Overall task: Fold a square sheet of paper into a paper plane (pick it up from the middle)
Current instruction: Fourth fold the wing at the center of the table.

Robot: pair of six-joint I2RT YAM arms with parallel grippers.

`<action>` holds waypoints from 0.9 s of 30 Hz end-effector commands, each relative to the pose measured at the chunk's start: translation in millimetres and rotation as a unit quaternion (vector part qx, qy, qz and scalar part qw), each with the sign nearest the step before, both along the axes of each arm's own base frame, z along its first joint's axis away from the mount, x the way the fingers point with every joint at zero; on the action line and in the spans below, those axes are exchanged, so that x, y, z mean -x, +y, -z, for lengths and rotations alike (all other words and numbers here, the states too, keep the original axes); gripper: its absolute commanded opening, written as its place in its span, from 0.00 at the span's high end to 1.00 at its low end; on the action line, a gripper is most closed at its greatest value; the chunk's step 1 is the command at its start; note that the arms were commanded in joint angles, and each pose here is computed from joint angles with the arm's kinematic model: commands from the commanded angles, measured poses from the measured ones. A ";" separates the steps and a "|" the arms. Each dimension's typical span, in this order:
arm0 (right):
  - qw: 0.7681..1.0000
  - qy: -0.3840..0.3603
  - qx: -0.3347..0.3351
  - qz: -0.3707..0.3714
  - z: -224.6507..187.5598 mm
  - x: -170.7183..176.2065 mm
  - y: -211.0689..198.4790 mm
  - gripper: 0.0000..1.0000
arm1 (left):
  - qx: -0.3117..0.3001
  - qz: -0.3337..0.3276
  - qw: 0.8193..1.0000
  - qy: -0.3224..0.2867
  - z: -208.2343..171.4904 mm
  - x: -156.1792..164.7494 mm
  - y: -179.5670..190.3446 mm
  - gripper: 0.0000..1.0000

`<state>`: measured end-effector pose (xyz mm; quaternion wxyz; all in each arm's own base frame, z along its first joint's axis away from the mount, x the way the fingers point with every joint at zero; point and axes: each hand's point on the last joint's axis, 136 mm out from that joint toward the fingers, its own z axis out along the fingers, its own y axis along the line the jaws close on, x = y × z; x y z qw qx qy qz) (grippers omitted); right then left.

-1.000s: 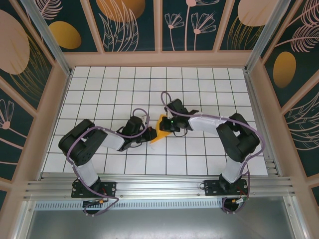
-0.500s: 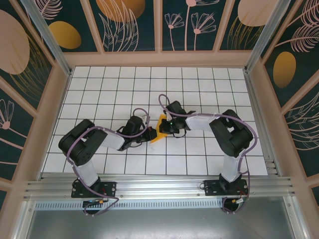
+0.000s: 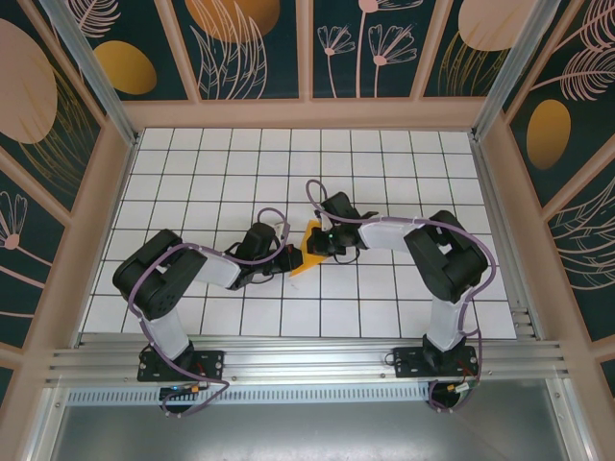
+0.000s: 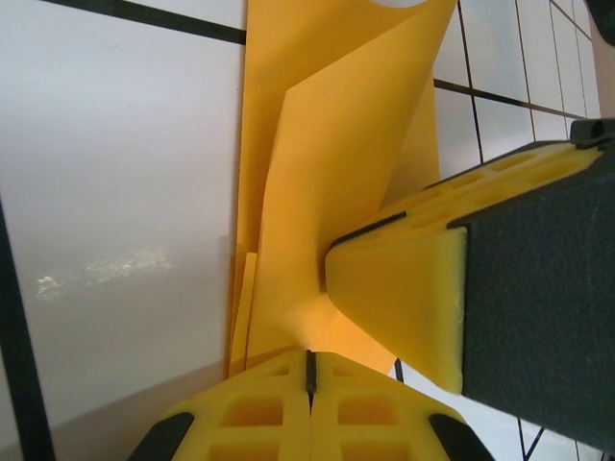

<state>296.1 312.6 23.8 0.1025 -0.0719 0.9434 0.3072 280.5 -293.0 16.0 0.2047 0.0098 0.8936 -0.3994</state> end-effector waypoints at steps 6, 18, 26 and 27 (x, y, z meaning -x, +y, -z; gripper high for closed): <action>1.000 -0.006 0.026 0.008 15.5 -15.2 -14.9 1.00 | -0.118 0.007 0.988 0.097 67.2 41.1 40.3 1.00; 0.999 -0.017 0.021 0.038 13.4 -42.5 -33.1 1.00 | -0.122 0.011 0.987 0.104 70.7 46.0 42.7 1.00; 0.996 -0.024 0.032 0.076 19.2 -75.6 -59.1 1.00 | -0.123 0.014 0.986 0.108 72.4 47.9 42.8 1.00; 0.996 -0.027 0.032 0.080 18.0 -79.9 -61.7 1.00 | -0.123 0.015 0.986 0.108 72.4 48.1 42.7 1.00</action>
